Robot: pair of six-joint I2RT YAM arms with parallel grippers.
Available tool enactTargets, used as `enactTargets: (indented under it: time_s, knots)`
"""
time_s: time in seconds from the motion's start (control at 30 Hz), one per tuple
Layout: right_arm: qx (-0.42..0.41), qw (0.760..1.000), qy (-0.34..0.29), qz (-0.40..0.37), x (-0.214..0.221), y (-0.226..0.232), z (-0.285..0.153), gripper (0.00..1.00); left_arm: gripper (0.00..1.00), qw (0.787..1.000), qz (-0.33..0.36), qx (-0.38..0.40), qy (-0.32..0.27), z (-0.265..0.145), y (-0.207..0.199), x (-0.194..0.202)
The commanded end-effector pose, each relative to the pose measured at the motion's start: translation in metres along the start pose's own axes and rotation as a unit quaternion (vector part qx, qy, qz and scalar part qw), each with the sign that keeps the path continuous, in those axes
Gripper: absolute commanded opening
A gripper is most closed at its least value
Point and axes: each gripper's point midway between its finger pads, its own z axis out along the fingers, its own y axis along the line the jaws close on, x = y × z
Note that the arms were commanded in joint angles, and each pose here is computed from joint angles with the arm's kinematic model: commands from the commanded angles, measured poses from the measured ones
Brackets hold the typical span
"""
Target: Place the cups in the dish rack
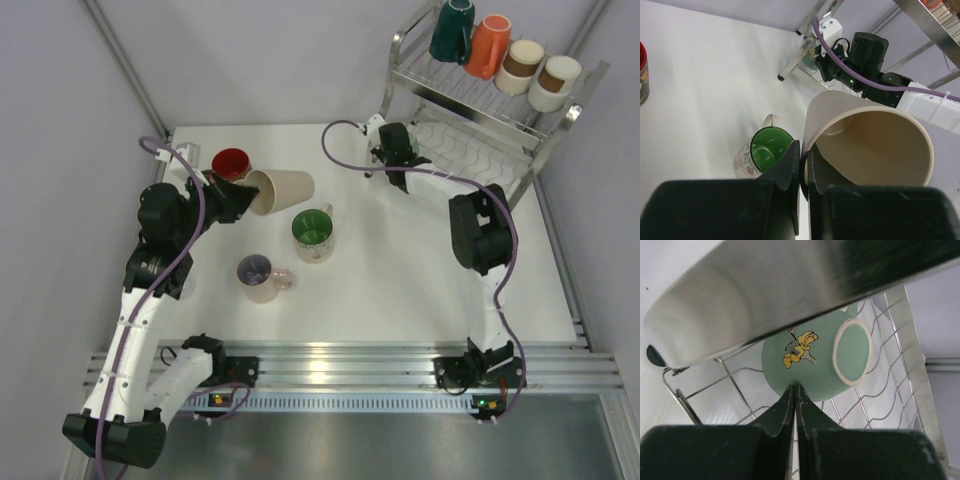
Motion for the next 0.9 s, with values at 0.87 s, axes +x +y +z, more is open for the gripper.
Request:
enactTargets:
  time_s: [0.87]
  knots:
    - [0.049, 0.999, 0.022, -0.006, 0.009, -0.038, 0.041, 0.00, 0.00, 0.999, 0.012, 0.020, -0.045, -0.012, -0.021, -0.030]
